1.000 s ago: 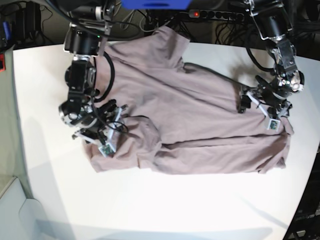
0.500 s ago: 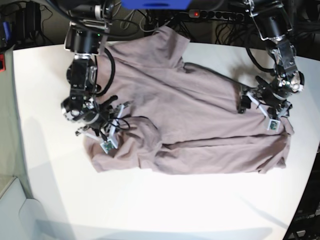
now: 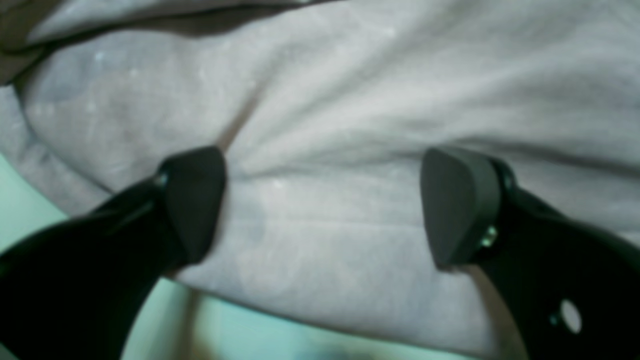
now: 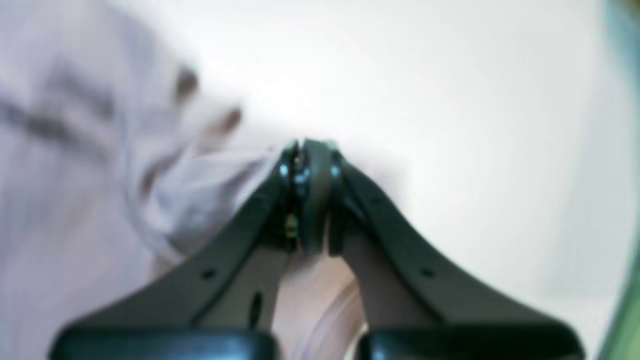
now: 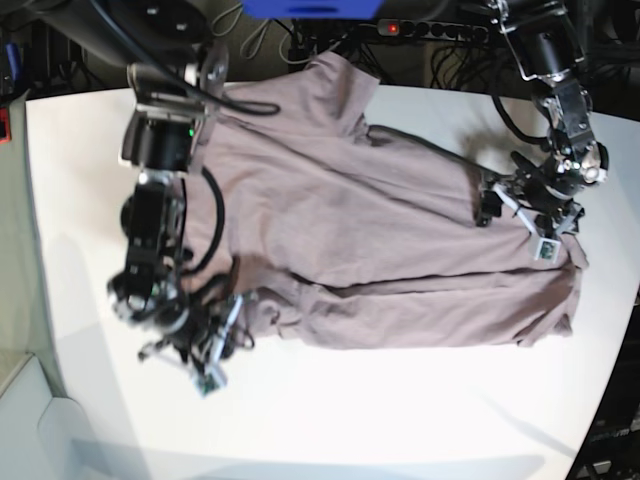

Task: Layout the t-shirt on the table in an organized manner, then fold the t-shirt properly
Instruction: 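Grasp the shirt edge with the right gripper and pull it outward, then grasp the shirt hem with the left gripper and drag it away from the right gripper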

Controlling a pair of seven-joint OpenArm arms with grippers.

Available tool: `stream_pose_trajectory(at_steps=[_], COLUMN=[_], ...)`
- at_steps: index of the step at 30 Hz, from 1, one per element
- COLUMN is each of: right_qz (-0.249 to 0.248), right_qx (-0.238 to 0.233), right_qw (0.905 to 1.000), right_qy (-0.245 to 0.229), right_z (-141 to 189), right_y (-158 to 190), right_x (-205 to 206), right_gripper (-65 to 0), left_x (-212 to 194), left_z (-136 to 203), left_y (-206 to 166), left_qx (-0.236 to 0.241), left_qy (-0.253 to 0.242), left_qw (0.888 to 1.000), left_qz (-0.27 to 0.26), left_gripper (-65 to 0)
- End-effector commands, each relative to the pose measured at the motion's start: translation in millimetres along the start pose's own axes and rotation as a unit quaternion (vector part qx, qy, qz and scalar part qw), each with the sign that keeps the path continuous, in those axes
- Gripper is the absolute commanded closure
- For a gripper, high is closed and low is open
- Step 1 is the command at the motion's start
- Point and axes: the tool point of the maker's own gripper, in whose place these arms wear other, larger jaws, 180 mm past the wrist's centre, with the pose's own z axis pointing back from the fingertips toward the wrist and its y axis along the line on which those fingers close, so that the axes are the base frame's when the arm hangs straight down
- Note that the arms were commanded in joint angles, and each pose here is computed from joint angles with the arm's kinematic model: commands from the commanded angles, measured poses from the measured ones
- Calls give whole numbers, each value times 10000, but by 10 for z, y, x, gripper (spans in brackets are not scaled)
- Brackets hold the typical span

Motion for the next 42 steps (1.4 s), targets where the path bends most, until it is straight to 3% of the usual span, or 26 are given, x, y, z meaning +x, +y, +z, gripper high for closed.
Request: stream_pose_trajectory(at_steps=[1,6,11,16,18,22,25,33,38,42], right_qz=[51,-30,-325,-905,-988,-1057,-1105,-747,-335,-269], right_qx=[-74,254,913,704,604,419,414,-191,147,126], right_qw=[9990,9951,9824,9777,9773,9785,9803,9908,9923,9953], right_qy=[-449,-956,-1598,-1760,-1775,-1722,-1585,-1115,-1184,-921], right_z=[5,-224,-489,-676,-706,-711,-751,-466,-65,288], right_y=[-113,-168,0,-185,-218,-344,-309,-399,172,493], right_x=[409,1008,1492,1616,1630,1538,1327,534,208,-189], right_gripper=[0,0,0,-2,-65,-276,-381,-387,-387,-387], left_x=[-376,-432,-467,-403,-390,-383,-367,-72,284,738], left_z=[16,26,46,125,138,136,133,244,425,629], left_y=[4,-13,-22,-10,-12,-11,-9,53,115,191], left_qx=[92,81,83,158,168,169,172,353,625,947], left_qy=[791,841,863,754,734,727,711,340,117,-236], left_qw=[9968,9964,9962,9968,9968,9969,9970,9977,9950,9898], left_qz=[-91,-74,-85,-229,-258,-259,-260,-467,-772,-1041], left_gripper=[-602,-602,-601,-601,-601,-601,-601,-602,-603,-603])
